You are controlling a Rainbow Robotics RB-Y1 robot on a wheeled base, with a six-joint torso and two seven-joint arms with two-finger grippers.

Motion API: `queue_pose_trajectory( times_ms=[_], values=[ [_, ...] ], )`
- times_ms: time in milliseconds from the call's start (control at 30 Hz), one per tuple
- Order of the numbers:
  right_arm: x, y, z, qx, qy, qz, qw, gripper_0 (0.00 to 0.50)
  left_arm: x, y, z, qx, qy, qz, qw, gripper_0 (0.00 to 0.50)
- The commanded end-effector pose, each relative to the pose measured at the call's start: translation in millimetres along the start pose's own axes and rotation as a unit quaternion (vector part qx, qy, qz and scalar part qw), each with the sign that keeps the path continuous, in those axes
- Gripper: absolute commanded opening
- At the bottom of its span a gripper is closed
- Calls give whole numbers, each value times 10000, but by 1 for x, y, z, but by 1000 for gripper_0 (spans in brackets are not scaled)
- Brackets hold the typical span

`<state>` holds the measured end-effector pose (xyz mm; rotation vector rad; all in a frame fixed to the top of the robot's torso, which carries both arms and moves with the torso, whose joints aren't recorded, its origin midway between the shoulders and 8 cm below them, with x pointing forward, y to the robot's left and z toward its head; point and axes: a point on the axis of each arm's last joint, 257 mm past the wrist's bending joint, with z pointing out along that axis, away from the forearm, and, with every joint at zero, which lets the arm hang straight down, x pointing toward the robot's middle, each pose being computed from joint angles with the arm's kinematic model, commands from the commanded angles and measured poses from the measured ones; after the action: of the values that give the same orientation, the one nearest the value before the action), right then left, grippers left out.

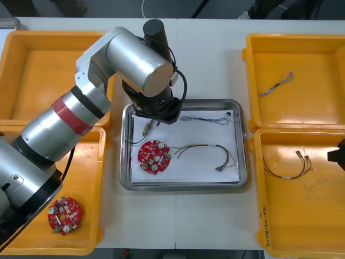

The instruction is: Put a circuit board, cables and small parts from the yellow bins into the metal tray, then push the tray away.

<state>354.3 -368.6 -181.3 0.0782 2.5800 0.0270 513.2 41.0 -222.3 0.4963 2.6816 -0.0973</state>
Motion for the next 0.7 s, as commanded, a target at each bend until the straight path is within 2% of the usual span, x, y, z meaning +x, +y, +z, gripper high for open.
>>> queue_pose_trajectory(
  times_ms=[33,400,433,467,500,533,567,600,633,700],
  values=[
    [2,-20,-13,289,-76,-9,9996,500,-9,-24,2,9,-114,277,9995,1],
    [4,-23,-13,342,-58,219,9992,500,-6,-26,15,6,-113,301,9995,5],
    [5,-23,-12,345,-55,232,9991,500,-6,-26,15,6,-113,301,9995,27],
    [5,-24,-12,364,-56,257,9990,500,-6,-26,15,6,-113,301,9995,107],
    [5,-24,-12,379,-53,284,9989,500,-6,-26,15,16,-112,286,9995,227],
    [5,-24,-12,383,-50,288,9988,500,-6,-26,15,20,-106,284,9995,286],
    [5,-24,-11,401,-51,306,9987,500,-6,-27,15,27,-102,269,9996,375],
    [5,-25,-11,408,-52,316,9987,500,-6,-26,15,23,-109,255,9996,419],
    [5,-25,-11,415,-54,334,9986,500,-6,-27,15,33,-111,252,9996,500],
    [5,-25,-11,415,-55,349,9985,500,-7,-28,14,36,-130,235,9996,500]
  ],
)
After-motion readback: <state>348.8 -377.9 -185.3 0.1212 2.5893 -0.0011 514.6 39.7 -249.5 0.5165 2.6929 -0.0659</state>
